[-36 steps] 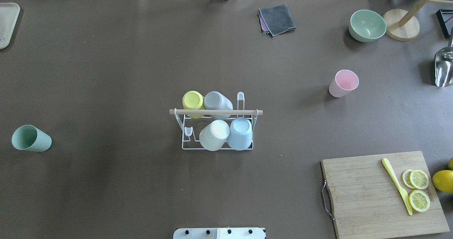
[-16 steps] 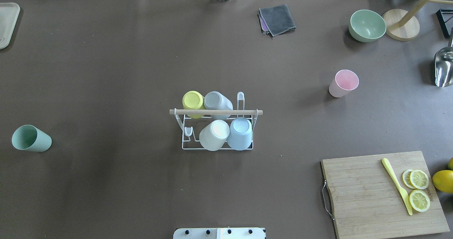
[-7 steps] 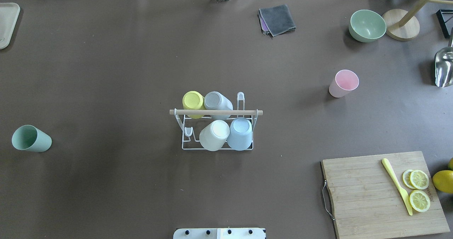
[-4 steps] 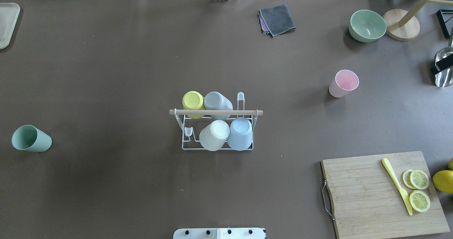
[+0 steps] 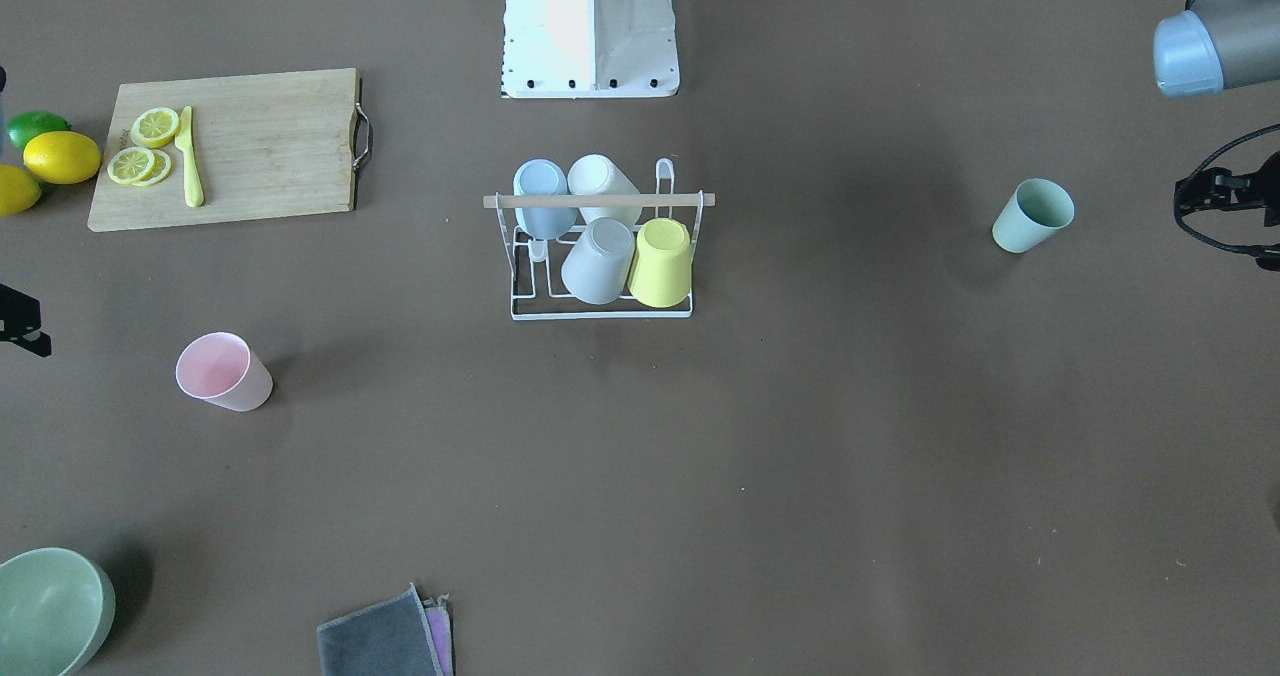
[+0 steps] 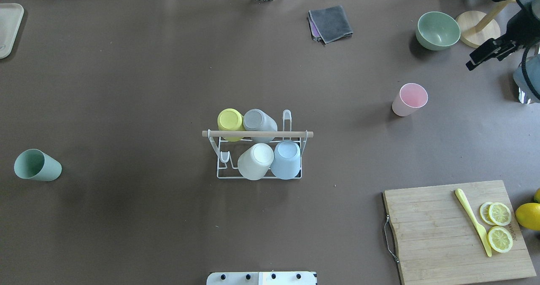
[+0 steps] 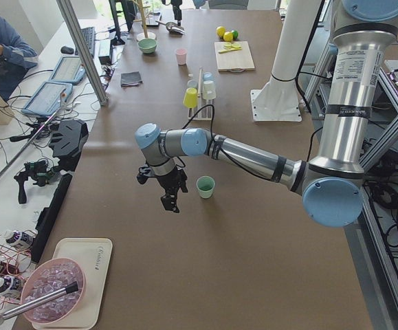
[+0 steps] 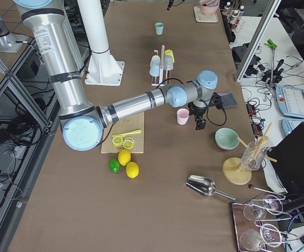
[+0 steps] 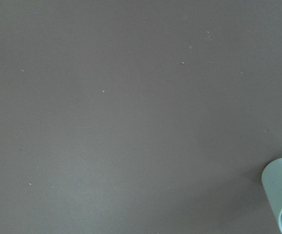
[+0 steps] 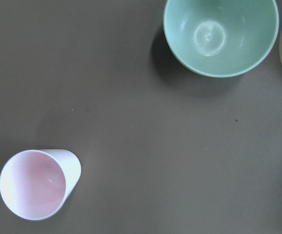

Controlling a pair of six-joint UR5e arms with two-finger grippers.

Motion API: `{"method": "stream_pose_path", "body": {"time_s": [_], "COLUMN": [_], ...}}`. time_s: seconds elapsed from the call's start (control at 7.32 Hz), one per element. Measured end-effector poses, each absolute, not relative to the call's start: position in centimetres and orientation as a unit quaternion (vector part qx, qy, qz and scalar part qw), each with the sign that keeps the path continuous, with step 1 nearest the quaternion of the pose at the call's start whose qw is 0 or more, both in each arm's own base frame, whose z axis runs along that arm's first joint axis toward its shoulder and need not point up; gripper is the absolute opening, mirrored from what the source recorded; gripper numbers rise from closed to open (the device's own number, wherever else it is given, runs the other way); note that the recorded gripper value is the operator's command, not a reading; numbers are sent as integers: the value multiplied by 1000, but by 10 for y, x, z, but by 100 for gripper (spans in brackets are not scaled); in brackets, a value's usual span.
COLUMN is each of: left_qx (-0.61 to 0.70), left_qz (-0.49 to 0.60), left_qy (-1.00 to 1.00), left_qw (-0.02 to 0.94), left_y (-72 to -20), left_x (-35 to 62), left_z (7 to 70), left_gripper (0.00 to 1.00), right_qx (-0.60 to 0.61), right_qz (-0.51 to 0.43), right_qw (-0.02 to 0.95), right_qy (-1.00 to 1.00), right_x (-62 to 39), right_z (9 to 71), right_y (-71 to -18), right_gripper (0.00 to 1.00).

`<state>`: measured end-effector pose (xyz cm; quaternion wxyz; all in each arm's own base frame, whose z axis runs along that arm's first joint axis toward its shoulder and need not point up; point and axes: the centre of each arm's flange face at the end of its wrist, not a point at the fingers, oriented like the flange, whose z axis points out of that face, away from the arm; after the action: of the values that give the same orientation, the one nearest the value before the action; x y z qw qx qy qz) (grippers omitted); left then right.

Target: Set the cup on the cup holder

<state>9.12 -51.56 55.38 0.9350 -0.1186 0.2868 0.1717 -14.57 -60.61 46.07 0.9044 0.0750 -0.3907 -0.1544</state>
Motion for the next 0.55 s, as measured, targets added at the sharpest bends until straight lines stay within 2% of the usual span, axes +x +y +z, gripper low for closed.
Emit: {"method": "stream_pose_path", "body": {"time_s": [0.55], "left_qx": [-184], "left_qz": [240], "left_qy": [216], "left_qw": [928], "left_y": [-546], "left_x": [157], "left_z": [538], "left_gripper": [98], "right_qx": [62], "right_qz": [-162], "right_qw": [903], "right_qy": [-393], "right_x": [-195], "right_z": [420], "right_y": [-668], "right_gripper": [100]}}
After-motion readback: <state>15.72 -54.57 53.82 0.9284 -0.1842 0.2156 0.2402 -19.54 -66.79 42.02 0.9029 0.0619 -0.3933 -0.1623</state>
